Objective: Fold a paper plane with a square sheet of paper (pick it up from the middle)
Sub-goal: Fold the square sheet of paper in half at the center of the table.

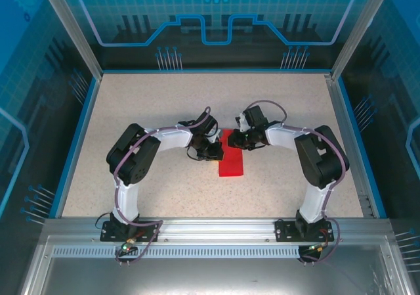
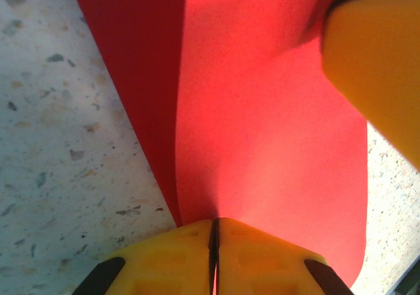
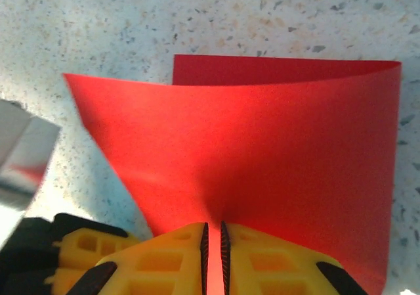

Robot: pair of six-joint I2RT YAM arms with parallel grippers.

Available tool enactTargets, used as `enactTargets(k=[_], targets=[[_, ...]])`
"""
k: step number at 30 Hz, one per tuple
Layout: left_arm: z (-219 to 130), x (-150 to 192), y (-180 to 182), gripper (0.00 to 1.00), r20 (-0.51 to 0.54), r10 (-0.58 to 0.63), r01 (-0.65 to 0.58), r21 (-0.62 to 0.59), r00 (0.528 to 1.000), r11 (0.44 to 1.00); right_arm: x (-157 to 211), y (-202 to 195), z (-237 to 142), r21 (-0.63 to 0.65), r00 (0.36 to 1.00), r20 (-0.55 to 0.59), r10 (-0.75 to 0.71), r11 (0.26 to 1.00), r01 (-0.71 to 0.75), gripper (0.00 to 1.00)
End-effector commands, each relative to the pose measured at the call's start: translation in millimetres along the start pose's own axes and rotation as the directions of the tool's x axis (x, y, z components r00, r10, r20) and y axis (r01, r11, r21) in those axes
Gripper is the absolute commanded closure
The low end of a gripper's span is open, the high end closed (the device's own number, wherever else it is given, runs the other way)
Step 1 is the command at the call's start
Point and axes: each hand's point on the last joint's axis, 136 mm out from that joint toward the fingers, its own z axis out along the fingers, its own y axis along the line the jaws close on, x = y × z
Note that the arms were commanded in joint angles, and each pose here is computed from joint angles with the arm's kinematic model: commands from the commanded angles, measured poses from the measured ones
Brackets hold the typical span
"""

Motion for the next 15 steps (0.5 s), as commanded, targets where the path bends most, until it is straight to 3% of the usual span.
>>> enactTargets(k=[1,15], targets=[[13,34,52,0.9,-0.088,-0.057,0.039,-0.186,0.995,0.982,-11,-12,4,0.028,1.0,0.02,0.009,1.0,-0.009,0.84],[10,36,54,0.9,-0.092,-0.056,0.037,-0.195,0.994,0.98,-34,-54,3,0.116,0.996,0.073,0.051,0.991,-0.06,0.85]])
